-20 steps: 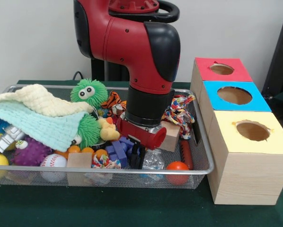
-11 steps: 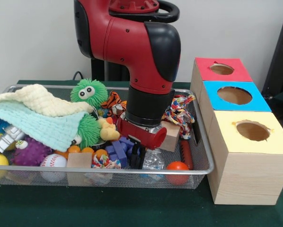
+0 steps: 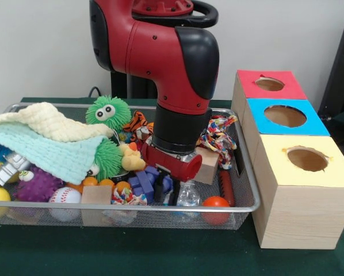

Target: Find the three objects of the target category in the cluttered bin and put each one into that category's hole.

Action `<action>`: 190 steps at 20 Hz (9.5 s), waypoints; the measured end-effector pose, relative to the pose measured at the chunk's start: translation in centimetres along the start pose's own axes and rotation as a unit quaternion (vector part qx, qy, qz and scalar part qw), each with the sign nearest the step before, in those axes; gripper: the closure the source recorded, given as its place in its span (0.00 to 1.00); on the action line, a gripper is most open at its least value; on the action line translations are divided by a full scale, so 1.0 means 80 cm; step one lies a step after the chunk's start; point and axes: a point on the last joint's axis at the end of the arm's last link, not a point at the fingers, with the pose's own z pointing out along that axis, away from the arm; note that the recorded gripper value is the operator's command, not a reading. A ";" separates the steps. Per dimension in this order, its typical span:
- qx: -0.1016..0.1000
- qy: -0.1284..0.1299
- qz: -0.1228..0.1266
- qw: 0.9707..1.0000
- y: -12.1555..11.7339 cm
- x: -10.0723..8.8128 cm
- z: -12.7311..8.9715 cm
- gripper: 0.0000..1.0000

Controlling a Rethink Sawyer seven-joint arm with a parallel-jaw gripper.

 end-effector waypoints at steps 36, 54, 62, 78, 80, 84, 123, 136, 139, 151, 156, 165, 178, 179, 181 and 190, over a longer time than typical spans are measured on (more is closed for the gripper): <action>-0.097 0.042 -0.025 0.994 0.024 0.009 0.013 0.00; -0.151 0.088 -0.042 0.984 0.028 0.022 -0.004 1.00; -0.153 0.078 -0.072 0.982 0.044 0.032 -0.014 1.00; -0.147 0.067 -0.088 0.983 0.049 0.029 -0.026 0.00; -0.135 0.062 -0.098 0.984 0.046 0.034 -0.027 0.00; -0.119 0.057 -0.118 0.984 0.048 0.046 -0.031 0.00; -0.037 -0.031 -0.028 0.998 0.014 0.042 -0.011 0.00; -0.019 -0.006 0.039 0.999 0.003 0.046 -0.031 0.00; -0.011 -0.004 0.051 0.999 -0.003 0.047 -0.037 0.00; -0.003 -0.003 0.099 0.995 -0.008 0.041 -0.041 0.00; -0.012 -0.027 0.125 0.992 -0.005 0.032 -0.031 0.00; -0.021 -0.059 0.131 0.989 -0.006 0.032 -0.013 0.00; -0.036 -0.070 0.160 0.984 -0.018 0.013 0.000 0.00; -0.036 -0.069 0.161 0.984 -0.019 0.012 0.001 0.00; -0.037 -0.069 0.161 0.984 -0.019 0.012 0.001 0.00; -0.036 -0.076 0.155 0.984 -0.013 0.014 -0.001 1.00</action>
